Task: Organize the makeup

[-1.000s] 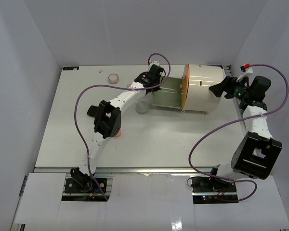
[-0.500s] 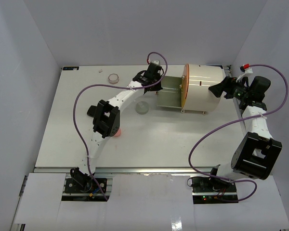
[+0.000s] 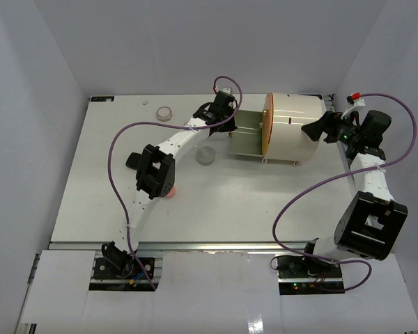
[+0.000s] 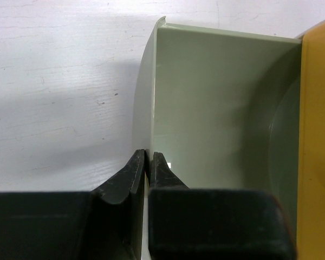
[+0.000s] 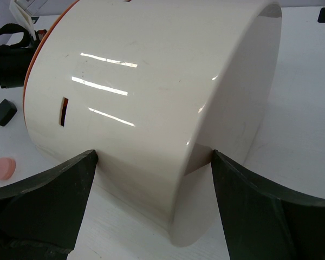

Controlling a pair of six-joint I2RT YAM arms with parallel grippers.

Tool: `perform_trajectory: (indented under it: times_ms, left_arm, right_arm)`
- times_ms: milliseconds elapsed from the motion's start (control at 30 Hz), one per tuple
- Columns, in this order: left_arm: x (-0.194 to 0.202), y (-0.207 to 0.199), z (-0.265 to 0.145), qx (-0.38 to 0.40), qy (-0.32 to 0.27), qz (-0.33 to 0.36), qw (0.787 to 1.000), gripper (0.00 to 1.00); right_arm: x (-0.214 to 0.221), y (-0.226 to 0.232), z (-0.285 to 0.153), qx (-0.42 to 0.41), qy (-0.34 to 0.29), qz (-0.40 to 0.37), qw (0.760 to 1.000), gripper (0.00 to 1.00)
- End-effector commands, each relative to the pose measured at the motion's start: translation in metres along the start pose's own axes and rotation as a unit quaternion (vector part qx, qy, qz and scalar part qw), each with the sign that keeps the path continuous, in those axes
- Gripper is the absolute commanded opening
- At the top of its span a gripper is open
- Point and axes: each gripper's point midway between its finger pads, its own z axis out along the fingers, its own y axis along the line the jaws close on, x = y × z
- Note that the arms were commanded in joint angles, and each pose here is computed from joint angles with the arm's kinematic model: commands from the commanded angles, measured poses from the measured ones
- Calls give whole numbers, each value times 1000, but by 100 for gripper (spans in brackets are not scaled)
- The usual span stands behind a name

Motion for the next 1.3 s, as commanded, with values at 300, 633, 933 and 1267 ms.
perform_trajectory:
  times_ms: [300,633,933,1267]
  left_arm:
    - [-6,-114,-43,177,2,-20,984,0]
    - [-3,-129,-52,199,8,-18,980,0]
    - [-10,-121,-60,181,-6,-18,983,28]
    - [-38,-121,-84,186,-40,-11,982,62]
  right_arm:
    - [44,7,3,-1,61,40,997,90]
    - [36,6,-1,6,55,33,998,90]
    - [27,1,-7,21,50,19,998,90]
    - [-4,-13,-28,51,32,-10,998,90]
